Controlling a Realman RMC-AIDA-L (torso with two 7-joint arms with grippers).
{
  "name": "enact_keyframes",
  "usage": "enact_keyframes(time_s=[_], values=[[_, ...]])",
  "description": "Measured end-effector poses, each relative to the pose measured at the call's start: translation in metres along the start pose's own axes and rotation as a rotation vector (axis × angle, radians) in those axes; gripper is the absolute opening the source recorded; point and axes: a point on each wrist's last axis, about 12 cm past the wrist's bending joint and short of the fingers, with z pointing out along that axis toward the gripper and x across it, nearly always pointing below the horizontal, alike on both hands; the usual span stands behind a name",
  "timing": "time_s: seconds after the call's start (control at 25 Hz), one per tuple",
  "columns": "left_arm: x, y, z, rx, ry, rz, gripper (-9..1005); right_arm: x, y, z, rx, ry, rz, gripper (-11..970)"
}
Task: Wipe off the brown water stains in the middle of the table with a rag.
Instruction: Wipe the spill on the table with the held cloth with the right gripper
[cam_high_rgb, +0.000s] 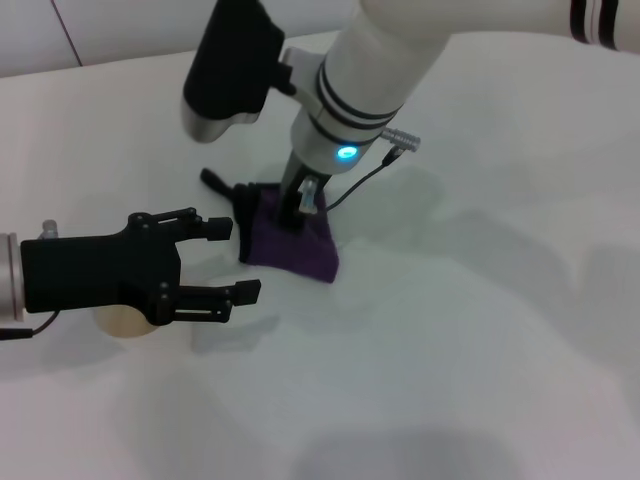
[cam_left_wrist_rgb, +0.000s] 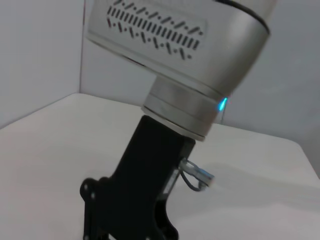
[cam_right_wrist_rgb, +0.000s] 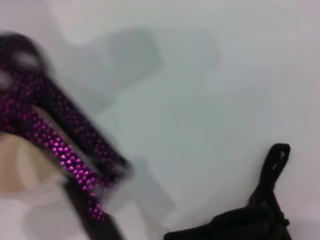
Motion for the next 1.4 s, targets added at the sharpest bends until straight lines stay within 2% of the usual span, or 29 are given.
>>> enact_keyframes(time_s=[0.32, 0.52, 0.8, 1.0, 1.24, 1.4], values=[[0.000, 0.001, 0.002, 0.001, -0.001, -0.006, 888, -0.008, 0.031, 0.002, -0.088, -0.017, -0.068, 32], [0.001, 0.001, 0.002, 0.001, -0.001, -0.007, 888, -0.007, 0.037, 0.003, -0.106, -0.007, -0.084, 32], [0.001, 0.000, 0.002, 0.001, -0.002, -0.008, 888, -0.003, 0.026, 0.006, -0.072, -0.006, -0.060, 32], [0.001, 0.000, 0.002, 0.001, -0.002, -0.010, 888, 0.004, 0.008, 0.007, -0.012, 0.013, -0.031, 32], [0.001, 0.001, 0.002, 0.000, -0.003, -0.010, 888, 0.007, -0.005, 0.005, 0.030, 0.009, -0.008, 32], [0.001, 0.001, 0.003, 0.000, -0.002, -0.009, 888, 0.008, -0.007, 0.004, 0.041, 0.008, -0.005, 32]])
